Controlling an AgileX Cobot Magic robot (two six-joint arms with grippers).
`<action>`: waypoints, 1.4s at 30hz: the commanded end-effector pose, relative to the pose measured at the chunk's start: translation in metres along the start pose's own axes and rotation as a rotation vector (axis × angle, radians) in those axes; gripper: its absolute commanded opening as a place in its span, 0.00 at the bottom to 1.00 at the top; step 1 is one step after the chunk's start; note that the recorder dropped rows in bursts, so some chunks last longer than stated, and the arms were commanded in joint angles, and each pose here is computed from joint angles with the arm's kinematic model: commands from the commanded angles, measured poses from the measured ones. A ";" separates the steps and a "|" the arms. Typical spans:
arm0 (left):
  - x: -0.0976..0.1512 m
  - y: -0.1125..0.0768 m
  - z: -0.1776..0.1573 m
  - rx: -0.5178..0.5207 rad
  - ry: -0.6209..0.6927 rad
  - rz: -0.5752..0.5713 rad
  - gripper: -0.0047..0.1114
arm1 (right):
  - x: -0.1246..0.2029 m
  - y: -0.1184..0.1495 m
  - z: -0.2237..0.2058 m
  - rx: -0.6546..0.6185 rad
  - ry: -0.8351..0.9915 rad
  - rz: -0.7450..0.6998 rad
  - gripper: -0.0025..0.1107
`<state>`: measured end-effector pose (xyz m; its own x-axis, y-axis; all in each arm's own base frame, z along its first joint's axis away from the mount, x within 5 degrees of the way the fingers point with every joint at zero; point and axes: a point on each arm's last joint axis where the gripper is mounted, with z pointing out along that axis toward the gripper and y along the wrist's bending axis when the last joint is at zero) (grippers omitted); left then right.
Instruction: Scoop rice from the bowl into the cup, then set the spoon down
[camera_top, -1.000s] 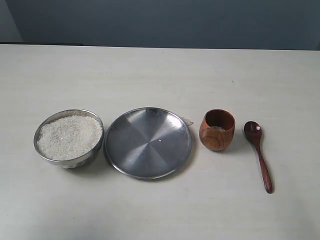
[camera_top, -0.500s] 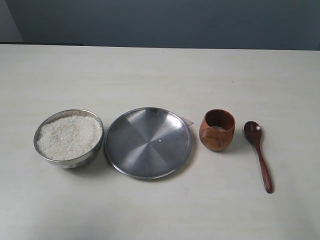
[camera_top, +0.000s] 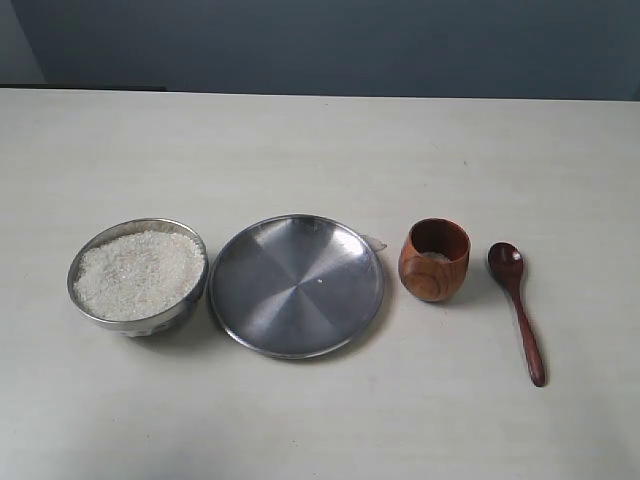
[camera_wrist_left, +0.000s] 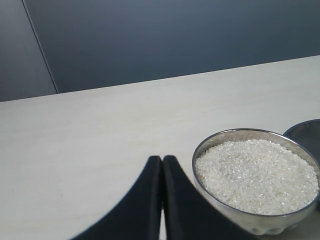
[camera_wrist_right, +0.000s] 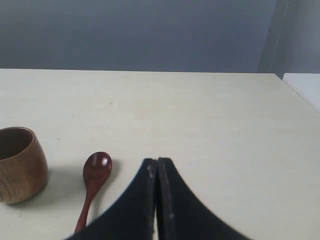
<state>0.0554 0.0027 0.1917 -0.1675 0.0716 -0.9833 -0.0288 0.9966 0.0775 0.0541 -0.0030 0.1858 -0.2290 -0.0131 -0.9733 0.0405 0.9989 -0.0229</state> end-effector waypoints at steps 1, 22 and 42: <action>-0.007 -0.002 0.000 0.029 -0.087 -0.141 0.04 | 0.001 0.000 0.000 0.006 -0.005 0.001 0.02; -0.037 0.009 -0.009 0.061 -0.445 -0.716 0.04 | -0.047 -0.010 -0.014 -0.017 -0.577 0.452 0.02; -0.028 0.004 -0.005 0.083 -0.325 -0.760 0.04 | -0.050 -0.017 -0.017 -0.009 -0.646 0.669 0.02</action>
<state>0.0543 0.0065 0.2259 0.2164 -0.6185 -0.7554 0.0676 0.7813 -0.6204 0.0470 -0.0200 0.2409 0.4495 0.5418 -0.7102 -0.0451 0.8078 0.5877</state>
